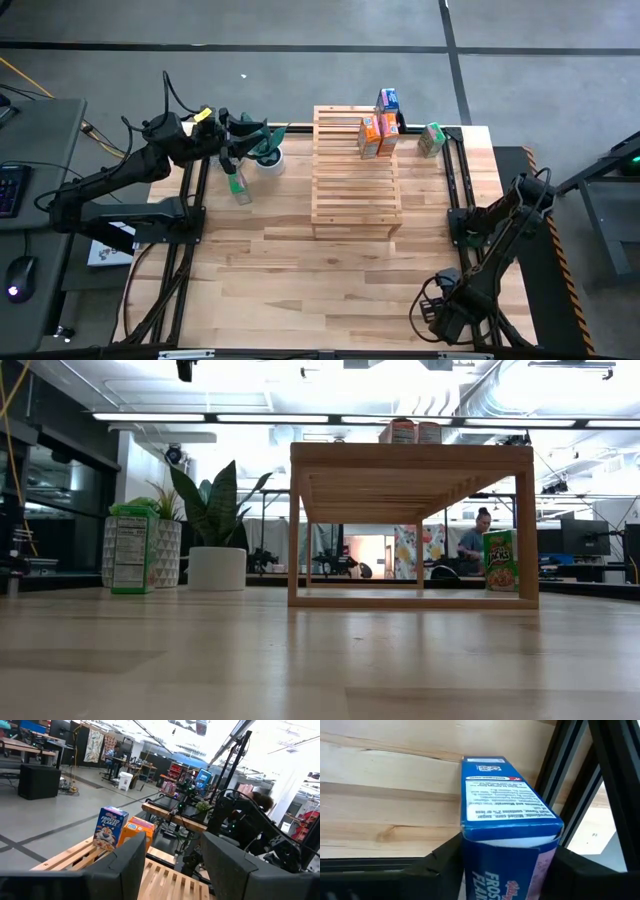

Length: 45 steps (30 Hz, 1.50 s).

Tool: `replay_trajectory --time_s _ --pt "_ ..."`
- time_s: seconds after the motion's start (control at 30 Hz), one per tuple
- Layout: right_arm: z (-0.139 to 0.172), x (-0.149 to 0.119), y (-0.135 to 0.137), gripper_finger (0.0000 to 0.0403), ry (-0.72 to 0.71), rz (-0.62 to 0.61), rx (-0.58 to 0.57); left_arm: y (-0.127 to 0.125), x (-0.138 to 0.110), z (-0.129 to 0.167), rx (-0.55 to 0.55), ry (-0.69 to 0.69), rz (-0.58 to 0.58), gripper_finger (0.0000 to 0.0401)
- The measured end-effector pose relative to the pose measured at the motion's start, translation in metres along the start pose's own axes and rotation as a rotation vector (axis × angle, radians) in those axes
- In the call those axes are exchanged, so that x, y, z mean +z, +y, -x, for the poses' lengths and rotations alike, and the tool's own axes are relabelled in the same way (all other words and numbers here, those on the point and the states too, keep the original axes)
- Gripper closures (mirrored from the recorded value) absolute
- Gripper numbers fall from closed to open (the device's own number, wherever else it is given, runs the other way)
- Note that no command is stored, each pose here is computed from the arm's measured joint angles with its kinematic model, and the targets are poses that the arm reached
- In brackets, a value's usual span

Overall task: Stack cereal on shelf
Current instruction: Put the blue cereal aligned with the other blue cereal box on the shelf

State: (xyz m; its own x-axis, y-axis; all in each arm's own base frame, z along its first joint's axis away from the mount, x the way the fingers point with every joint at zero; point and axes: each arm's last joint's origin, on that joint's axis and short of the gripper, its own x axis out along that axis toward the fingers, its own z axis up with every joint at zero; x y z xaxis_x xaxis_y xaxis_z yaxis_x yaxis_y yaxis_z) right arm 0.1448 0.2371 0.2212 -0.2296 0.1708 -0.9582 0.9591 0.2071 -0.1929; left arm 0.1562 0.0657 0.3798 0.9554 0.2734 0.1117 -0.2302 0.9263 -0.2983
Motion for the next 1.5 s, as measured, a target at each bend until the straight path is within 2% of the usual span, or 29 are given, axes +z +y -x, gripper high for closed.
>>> replay_trajectory --time_s 0.17,0.27,0.37,0.47,0.57,0.63,0.7,0.8,0.87,0.93,1.1,1.23,1.33,1.5 --pt "0.007 -0.001 -0.002 0.0243 0.025 0.039 0.042 0.000 0.000 0.000 0.000 0.000 -0.001 0.0219" --pt "0.021 0.000 -0.006 0.0252 0.062 0.113 0.135 0.000 0.000 0.000 0.000 -0.001 -0.001 0.0219" --pt "0.048 0.002 -0.013 0.0255 0.089 0.203 0.360 0.000 0.000 0.000 0.000 -0.001 0.000 0.0219" --pt "0.087 0.011 -0.017 0.0256 0.024 0.242 0.765 0.000 0.000 0.000 -0.001 -0.002 0.000 0.0219" --pt "0.134 0.035 -0.021 0.0256 -0.192 0.217 1.190 0.000 0.000 0.000 0.000 -0.002 0.000 0.0219" --pt "0.166 0.055 -0.023 0.0256 -0.418 0.216 1.393 0.000 0.001 0.000 -0.002 -0.005 0.000 0.0219" --pt "0.197 0.076 -0.025 0.0256 -0.656 0.258 1.519 0.000 0.001 0.000 -0.002 -0.005 0.000 0.0219" --pt "0.235 0.108 -0.030 0.0256 -0.992 0.315 1.608 0.000 0.001 0.000 -0.002 -0.005 0.000 0.0219" --pt "0.253 0.128 -0.035 0.0256 -1.175 0.321 1.571 0.000 0.001 0.000 -0.002 -0.005 0.000 0.0219" --pt "0.270 0.146 -0.040 0.0256 -1.305 0.321 1.482 0.000 0.001 0.000 -0.003 -0.010 0.007 0.0219" --pt "0.303 0.187 -0.041 0.0256 -1.465 0.331 1.159 -0.001 0.003 0.000 -0.011 -0.032 0.014 0.0219" --pt "0.330 0.218 -0.031 0.0256 -1.466 0.323 0.915 -0.001 0.004 0.000 -0.014 -0.041 0.012 0.0219" --pt "0.344 0.246 -0.023 0.0256 -1.389 0.243 0.749 -0.001 0.004 0.000 -0.014 -0.041 0.012 0.0219" --pt "0.353 0.297 -0.013 0.0256 -1.235 0.108 0.545 -0.001 0.004 0.000 -0.013 -0.041 -0.023 0.0219"
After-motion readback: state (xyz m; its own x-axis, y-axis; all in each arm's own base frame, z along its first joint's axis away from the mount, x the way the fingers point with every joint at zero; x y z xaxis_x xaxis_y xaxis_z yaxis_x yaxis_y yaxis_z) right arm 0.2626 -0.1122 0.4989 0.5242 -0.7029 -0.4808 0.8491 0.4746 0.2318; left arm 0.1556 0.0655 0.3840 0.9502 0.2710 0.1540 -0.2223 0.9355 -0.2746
